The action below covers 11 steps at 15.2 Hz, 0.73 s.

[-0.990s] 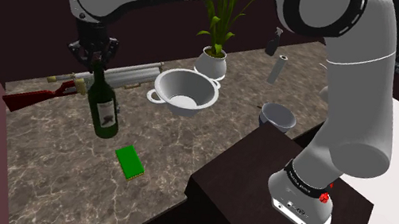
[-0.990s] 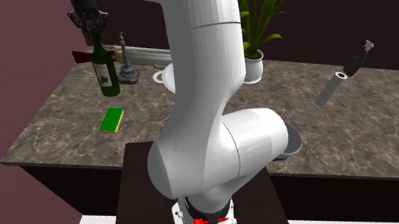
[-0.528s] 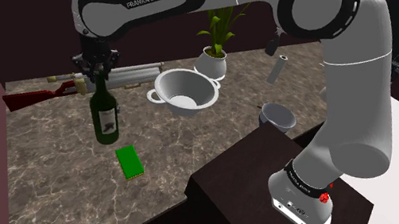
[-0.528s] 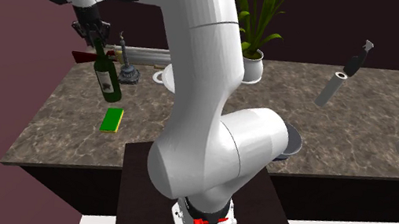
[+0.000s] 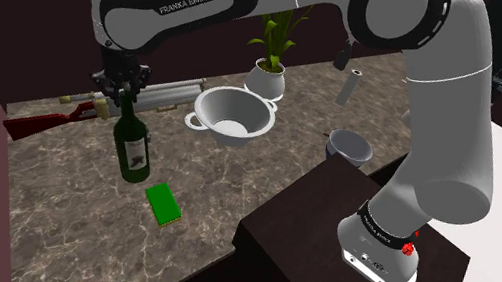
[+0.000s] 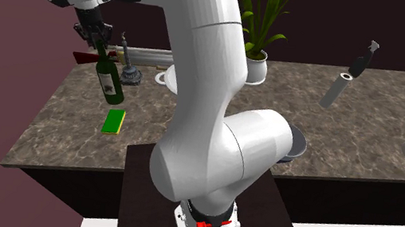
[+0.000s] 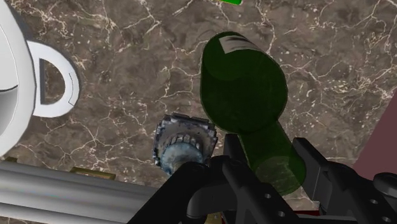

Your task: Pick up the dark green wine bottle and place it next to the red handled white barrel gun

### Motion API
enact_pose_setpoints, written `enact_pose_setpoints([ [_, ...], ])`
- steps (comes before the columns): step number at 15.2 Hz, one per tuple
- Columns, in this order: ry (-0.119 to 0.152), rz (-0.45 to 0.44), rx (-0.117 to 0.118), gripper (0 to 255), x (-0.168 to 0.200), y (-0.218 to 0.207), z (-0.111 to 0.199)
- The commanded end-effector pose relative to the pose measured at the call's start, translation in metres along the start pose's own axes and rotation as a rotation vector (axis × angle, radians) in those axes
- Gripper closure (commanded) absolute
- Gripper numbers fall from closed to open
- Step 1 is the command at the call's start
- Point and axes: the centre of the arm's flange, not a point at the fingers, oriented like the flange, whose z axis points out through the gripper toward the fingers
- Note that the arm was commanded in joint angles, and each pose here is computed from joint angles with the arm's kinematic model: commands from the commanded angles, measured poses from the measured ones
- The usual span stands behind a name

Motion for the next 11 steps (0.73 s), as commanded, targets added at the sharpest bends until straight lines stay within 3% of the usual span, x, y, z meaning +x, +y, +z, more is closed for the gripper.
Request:
enact_pose_setpoints([
  [1,0.001,0.000,0.000,0,0.000,0.000,0.000],
  [6,0.001,0.000,0.000,0,0.000,0.000,0.000],
  [10,0.001,0.000,0.000,0,0.000,0.000,-0.050],
  [11,0.001,0.000,0.000,0,0.000,0.000,-0.050],
])
